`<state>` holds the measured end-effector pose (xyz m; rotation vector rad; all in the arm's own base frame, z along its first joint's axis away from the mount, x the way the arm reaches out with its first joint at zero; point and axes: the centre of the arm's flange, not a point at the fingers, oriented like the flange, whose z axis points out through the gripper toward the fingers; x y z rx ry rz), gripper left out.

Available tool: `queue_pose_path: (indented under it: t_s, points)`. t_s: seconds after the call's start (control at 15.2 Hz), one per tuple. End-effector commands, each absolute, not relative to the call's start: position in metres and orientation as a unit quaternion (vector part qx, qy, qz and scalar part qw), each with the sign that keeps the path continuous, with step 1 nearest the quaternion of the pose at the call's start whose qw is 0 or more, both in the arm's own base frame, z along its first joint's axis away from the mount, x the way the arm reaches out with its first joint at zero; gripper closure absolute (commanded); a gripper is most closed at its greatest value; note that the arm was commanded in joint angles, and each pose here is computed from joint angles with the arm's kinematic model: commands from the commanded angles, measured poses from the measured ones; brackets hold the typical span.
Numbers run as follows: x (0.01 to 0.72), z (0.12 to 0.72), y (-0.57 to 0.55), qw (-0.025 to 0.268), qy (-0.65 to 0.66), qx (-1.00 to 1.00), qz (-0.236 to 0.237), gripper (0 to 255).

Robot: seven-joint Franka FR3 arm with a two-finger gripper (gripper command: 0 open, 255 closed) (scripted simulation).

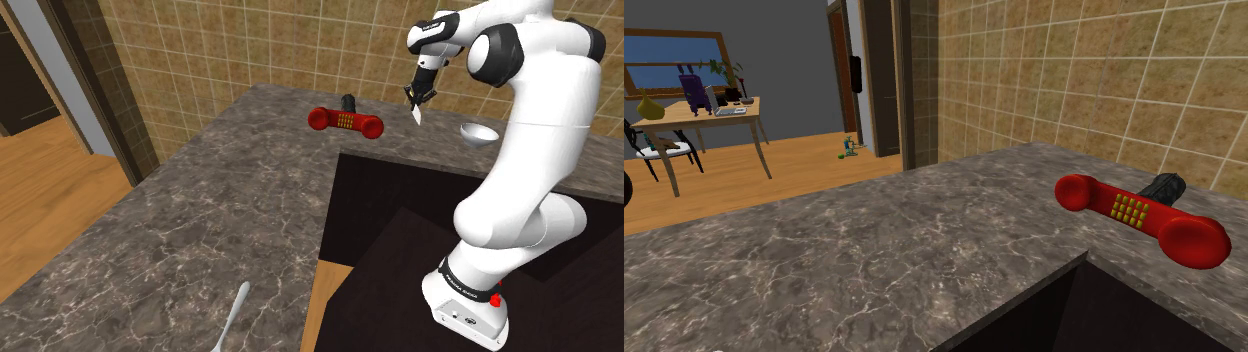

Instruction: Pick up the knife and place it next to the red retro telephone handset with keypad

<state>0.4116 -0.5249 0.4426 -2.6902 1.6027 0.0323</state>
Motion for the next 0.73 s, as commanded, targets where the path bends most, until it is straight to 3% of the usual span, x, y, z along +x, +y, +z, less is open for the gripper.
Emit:
queue_pose_path:
  t_s: [0.0,0.66]
  points:
    - [0.411,0.432,-0.525,0.005,0.512,-0.859,0.01,255]
    - [0.411,0.379,-0.525,0.005,0.512,-0.859,0.01,255]
